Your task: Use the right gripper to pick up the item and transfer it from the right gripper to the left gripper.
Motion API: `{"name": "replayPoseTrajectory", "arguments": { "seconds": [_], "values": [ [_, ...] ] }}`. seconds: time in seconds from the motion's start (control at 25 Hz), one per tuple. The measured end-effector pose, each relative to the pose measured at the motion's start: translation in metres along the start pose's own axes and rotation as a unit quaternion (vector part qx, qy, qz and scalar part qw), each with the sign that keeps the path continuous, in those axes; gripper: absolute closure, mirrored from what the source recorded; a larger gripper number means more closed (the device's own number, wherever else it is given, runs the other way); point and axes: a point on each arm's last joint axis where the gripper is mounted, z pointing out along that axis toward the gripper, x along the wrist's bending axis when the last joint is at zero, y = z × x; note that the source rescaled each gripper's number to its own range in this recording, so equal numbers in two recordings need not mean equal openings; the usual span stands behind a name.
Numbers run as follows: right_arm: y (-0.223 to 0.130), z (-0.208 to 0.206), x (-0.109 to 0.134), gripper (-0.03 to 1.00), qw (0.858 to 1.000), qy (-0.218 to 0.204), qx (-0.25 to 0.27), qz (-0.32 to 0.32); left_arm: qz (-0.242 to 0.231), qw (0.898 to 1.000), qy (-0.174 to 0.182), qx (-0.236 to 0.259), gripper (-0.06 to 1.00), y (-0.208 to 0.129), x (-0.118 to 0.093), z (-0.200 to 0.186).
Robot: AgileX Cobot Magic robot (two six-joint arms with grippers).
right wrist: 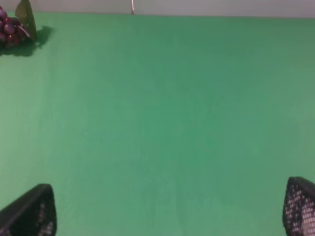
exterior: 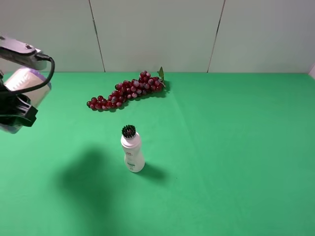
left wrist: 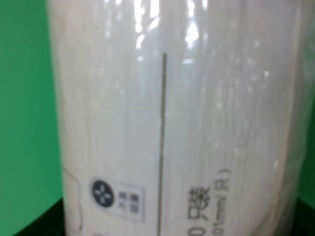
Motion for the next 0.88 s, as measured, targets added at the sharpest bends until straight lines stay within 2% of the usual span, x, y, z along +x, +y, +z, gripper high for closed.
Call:
{"name": "replayPoseTrajectory", "arguments": {
  "seconds": [0.12,0.56,0.88],
  "values": [
    [0.000,0.000,0.000,-0.03,1.000,0.000,0.000,0.000,-0.021,1.000,-0.016,0.009,0.94,0.011,0.002,0.025],
    [0.000,0.000,0.000,-0.03,1.000,0.000,0.000,0.000,-0.011,0.997,-0.031,0.067,0.94,0.022,-0.010,0.112],
    [0.000,0.000,0.000,-0.03,1.000,0.000,0.000,0.000,-0.010,0.997,-0.037,0.070,0.94,0.022,-0.014,0.141]
  ]
}}
